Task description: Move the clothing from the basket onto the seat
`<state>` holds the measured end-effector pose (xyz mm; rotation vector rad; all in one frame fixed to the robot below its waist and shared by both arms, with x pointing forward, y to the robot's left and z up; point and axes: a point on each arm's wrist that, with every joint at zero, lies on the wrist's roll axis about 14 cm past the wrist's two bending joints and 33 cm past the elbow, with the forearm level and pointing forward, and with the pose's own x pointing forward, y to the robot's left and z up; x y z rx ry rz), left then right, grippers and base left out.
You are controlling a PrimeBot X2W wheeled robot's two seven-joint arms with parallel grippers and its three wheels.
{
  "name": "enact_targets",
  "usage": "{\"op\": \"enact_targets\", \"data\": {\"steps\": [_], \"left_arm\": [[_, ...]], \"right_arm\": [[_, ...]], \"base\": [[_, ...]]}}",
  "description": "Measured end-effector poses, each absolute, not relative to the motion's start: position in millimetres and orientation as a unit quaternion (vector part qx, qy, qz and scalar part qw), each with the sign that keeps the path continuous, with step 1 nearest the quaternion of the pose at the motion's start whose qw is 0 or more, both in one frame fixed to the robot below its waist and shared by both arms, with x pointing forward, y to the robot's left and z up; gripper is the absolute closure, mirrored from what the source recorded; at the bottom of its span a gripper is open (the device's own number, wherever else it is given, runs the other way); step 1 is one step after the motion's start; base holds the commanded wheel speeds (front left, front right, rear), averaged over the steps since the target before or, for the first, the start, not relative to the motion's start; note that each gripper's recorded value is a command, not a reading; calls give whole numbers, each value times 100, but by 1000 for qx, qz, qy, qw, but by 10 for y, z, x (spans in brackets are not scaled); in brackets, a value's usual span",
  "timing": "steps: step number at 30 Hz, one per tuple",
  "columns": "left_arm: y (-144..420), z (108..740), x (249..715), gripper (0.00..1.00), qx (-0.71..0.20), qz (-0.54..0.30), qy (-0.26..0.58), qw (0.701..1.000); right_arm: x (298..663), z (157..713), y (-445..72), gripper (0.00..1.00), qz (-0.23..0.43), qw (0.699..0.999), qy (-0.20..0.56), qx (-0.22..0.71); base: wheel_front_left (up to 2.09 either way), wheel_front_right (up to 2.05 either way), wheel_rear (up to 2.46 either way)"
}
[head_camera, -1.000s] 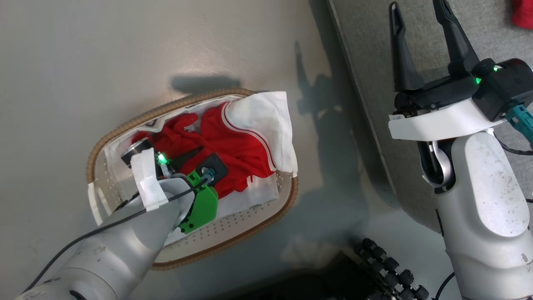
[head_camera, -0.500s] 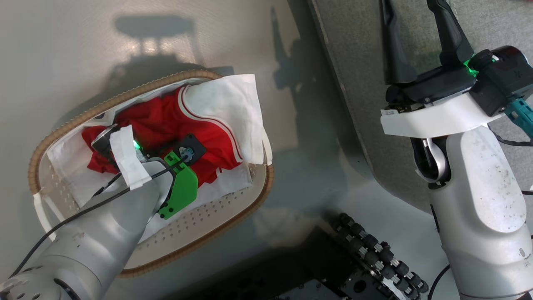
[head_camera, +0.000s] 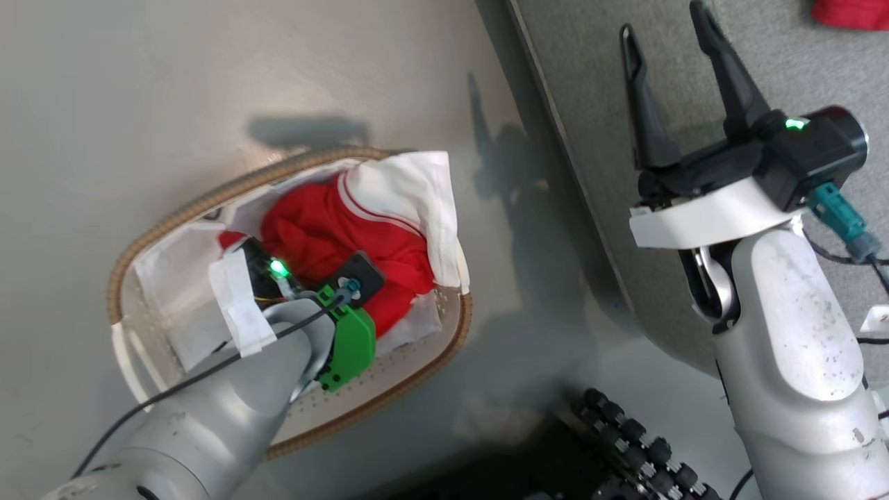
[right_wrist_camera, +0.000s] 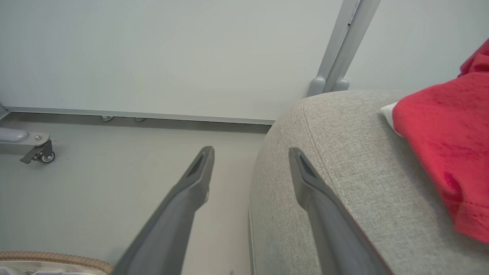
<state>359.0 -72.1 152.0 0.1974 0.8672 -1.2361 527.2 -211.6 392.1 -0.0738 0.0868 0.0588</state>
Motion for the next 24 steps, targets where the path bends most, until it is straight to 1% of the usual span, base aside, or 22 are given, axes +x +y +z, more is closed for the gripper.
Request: {"op": "enact_targets", "data": {"steps": [6, 11, 17, 20, 24], "left_arm": [[-826, 2034, 3726, 100, 58, -548, 345, 760], [-916, 2637, 4005, 100, 38, -536, 273, 798], [-792, 3353, 4237, 100, 52, -517, 182, 835], [-736, 3742, 4345, 100, 68, -509, 131, 848], [-660, 4264, 4423, 100, 96, -500, 66, 858]], "right_arm": [[5123, 4115, -2075, 0, 30, 998, 37, -46], [4976, 4308, -2029, 0, 30, 998, 26, -42], [4716, 4523, -1947, 0, 34, 999, 16, -35], [4578, 4627, -1907, 0, 36, 999, 9, -30], [4390, 4761, -1832, 0, 43, 999, -1, -25]], "base": [[0, 0, 0], [0, 0, 0], [0, 0, 0], [0, 0, 0], [0, 0, 0]]}}
